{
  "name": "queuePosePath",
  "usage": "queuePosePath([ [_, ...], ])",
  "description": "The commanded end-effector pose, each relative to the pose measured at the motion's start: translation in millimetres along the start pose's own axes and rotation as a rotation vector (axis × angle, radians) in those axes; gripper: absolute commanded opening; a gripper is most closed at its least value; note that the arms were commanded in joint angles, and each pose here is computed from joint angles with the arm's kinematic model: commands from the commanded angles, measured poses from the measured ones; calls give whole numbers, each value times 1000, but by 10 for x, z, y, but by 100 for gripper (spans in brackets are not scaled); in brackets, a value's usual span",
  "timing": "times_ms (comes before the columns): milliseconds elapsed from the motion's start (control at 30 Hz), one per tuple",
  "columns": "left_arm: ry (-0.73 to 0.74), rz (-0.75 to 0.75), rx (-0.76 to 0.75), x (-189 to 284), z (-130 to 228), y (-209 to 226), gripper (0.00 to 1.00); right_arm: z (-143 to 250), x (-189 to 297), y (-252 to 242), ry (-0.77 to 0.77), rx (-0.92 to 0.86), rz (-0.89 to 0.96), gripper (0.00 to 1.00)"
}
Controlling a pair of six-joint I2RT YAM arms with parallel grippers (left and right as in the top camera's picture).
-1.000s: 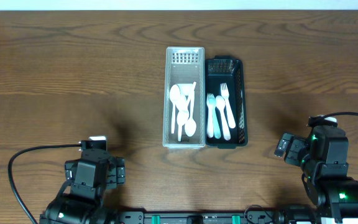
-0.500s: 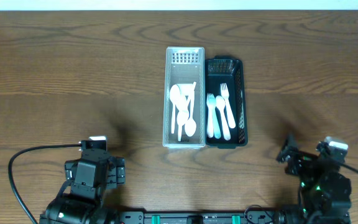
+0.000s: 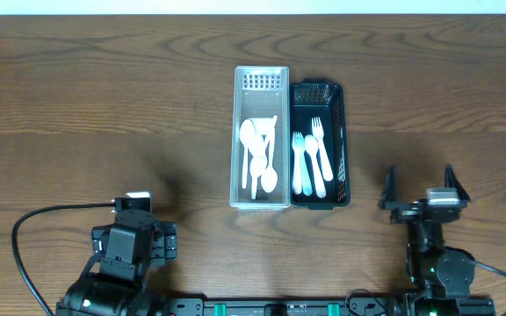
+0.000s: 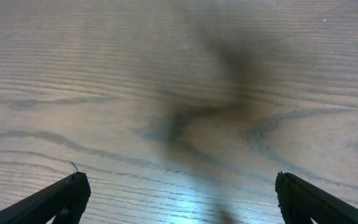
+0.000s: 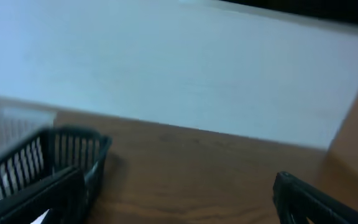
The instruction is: Pack container
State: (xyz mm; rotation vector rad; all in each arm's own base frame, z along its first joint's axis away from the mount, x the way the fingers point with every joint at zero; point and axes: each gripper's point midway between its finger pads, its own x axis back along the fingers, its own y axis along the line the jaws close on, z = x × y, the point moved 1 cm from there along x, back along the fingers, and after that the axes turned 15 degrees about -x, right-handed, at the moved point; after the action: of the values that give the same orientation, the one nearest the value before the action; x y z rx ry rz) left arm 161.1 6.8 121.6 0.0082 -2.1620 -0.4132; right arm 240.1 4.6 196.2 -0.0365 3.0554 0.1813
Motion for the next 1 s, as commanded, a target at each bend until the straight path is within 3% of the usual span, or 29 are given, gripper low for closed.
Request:
queuePosePath([
  [0, -3, -9, -12, 14, -14, 17, 98, 106, 12, 132, 36, 191, -84, 99],
  [200, -3, -9, -12, 14, -14, 17, 98, 513, 60, 77, 212, 186, -76, 99],
  [967, -3, -9, -12, 14, -14, 17, 98, 537, 59, 71, 223, 185, -74, 99],
])
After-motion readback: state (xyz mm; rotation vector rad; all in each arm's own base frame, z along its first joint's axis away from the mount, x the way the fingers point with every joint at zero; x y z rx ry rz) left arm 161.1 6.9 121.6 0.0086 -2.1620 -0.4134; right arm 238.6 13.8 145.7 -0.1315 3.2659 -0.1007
